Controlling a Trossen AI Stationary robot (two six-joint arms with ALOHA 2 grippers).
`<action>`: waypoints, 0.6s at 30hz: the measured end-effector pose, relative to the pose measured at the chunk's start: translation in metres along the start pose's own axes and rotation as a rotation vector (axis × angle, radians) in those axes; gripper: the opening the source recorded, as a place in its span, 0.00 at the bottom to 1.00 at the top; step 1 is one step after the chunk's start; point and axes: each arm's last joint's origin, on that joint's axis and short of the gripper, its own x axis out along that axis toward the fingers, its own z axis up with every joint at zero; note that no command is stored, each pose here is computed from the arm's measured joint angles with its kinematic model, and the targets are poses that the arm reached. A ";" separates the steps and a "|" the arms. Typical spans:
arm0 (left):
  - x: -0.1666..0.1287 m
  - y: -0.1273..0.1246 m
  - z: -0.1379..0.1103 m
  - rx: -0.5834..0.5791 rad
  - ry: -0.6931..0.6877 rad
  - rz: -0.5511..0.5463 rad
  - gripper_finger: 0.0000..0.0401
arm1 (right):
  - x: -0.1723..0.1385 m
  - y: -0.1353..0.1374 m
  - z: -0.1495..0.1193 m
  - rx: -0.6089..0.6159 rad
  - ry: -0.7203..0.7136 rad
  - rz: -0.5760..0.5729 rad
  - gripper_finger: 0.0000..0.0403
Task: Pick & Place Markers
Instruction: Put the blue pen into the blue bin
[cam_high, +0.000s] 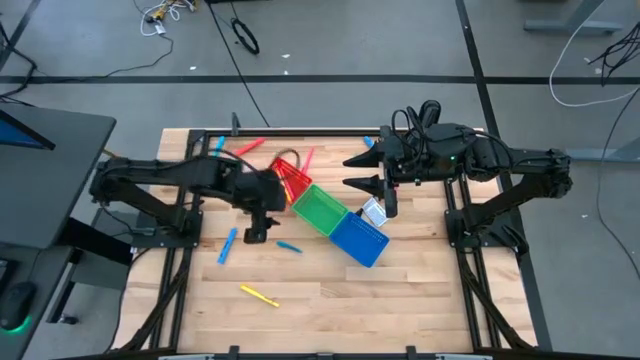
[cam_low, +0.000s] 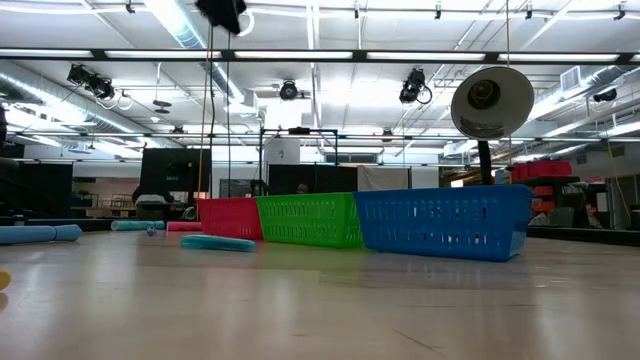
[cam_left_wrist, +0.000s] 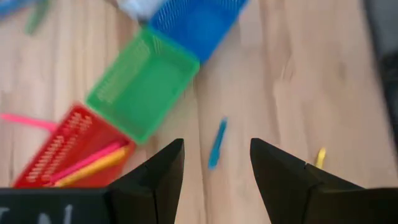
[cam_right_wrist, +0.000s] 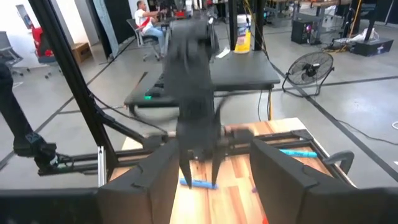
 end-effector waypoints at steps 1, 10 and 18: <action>0.007 0.000 0.000 0.012 0.040 -0.001 0.47 | 0.000 0.000 0.000 0.000 -0.004 0.000 0.49; 0.061 -0.002 -0.008 0.060 0.255 -0.033 0.47 | 0.000 0.000 0.002 0.002 -0.017 0.002 0.49; 0.105 -0.017 -0.021 0.137 0.294 -0.083 0.47 | 0.000 0.000 0.001 -0.005 -0.014 0.002 0.49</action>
